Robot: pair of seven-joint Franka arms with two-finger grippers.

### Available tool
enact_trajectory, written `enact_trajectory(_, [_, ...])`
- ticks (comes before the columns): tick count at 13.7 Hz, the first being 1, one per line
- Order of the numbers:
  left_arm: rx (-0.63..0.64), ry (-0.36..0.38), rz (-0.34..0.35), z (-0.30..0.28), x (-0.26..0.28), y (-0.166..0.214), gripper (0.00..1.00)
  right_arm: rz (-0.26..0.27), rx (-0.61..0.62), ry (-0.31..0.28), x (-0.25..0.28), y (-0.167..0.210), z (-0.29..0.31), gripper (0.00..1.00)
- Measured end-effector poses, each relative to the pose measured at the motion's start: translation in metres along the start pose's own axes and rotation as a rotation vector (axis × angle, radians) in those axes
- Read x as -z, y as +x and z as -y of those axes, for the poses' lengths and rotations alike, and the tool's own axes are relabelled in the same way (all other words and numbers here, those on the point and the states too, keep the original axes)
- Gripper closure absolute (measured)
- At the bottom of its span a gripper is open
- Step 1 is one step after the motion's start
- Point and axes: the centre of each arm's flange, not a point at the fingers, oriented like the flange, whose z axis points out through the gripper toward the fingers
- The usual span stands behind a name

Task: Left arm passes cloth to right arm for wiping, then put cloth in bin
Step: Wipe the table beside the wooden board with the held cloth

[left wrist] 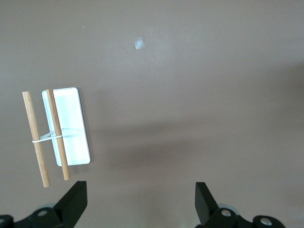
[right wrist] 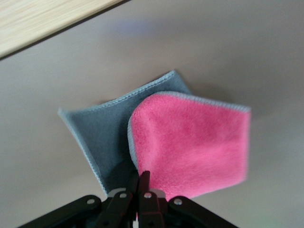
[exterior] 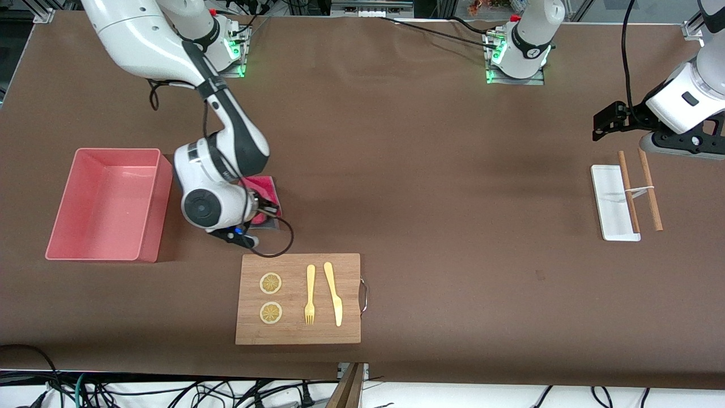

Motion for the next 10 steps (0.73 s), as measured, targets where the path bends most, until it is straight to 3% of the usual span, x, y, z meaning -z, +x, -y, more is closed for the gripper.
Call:
enact_trajectory(6, [0.002,0.000,0.000,0.001,0.000,0.000,0.00,-0.027,-0.161,0.195,-0.011,-0.080,0.092,0.98])
enact_trajectory(10, [0.002,0.000,0.000,0.001,0.000,0.000,0.00,-0.020,-0.245,0.294,-0.013,-0.107,0.121,0.98])
